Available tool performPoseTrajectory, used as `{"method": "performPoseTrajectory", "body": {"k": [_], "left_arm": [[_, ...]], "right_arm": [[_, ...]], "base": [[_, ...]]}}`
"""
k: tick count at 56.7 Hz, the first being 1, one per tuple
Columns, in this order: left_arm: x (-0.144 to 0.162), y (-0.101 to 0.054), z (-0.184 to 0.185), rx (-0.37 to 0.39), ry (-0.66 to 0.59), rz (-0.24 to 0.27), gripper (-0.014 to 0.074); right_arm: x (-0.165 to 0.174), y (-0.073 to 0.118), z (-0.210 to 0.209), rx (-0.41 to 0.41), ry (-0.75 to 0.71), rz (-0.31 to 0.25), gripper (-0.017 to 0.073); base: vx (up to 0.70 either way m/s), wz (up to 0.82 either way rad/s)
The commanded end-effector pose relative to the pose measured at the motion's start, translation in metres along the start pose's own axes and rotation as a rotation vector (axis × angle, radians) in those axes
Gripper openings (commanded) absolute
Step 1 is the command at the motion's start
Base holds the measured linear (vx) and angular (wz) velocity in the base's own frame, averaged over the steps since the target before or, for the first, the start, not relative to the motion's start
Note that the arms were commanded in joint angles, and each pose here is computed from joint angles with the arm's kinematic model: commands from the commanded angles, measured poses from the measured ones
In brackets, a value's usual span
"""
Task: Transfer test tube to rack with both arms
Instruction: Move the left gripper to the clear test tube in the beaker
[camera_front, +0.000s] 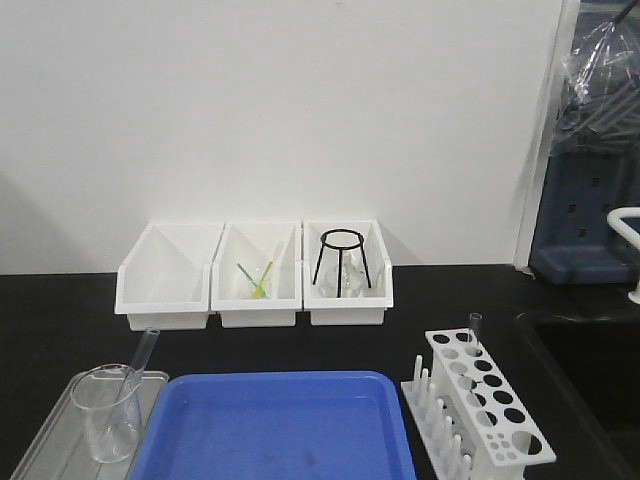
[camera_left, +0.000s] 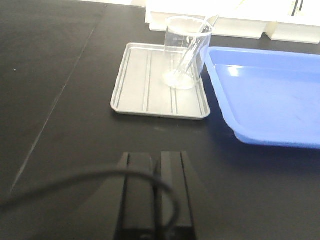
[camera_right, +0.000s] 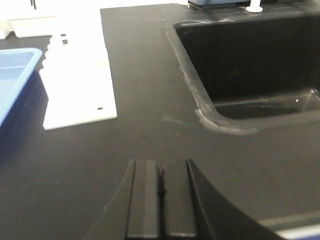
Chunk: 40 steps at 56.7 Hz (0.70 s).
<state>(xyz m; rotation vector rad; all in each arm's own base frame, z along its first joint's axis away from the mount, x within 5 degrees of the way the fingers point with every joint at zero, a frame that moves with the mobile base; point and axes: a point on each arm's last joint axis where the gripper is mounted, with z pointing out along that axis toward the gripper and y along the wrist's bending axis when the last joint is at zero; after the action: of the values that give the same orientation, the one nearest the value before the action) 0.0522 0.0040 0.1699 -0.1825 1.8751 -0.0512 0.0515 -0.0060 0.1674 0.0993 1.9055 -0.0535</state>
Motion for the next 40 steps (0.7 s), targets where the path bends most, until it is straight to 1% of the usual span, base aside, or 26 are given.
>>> {"method": "performPoseTrajectory", "body": {"k": [1,31,35,40], "left_arm": [[-0.0167,-0.0029,-0.0051,0.025,-0.123,-0.007,0.0014],[-0.0167,-0.0029,-0.0051,0.025,-0.123,-0.007,0.0014],[-0.0168,-0.0023,-0.0051,0.017,-0.125,0.017,0.0014],[-0.0172,-0.0022,-0.0052,0.015,-0.126,0.022,0.0014]], "right_arm": [[-0.0123,0.0002,-0.0029,0.000,-0.101,-0.010,-0.0010],[-0.0123,0.0002,-0.0029,0.000,-0.101,-0.011,-0.0010],[-0.0123,0.0002,-0.0029,0.000,-0.101,-0.011,-0.0010],[-0.0123,0.0001,-0.0029,0.001,-0.101,-0.014,-0.0010]], "base": [[0.14,0.00],[0.05,0.00],[0.00,0.00],[0.00,0.00]]}}
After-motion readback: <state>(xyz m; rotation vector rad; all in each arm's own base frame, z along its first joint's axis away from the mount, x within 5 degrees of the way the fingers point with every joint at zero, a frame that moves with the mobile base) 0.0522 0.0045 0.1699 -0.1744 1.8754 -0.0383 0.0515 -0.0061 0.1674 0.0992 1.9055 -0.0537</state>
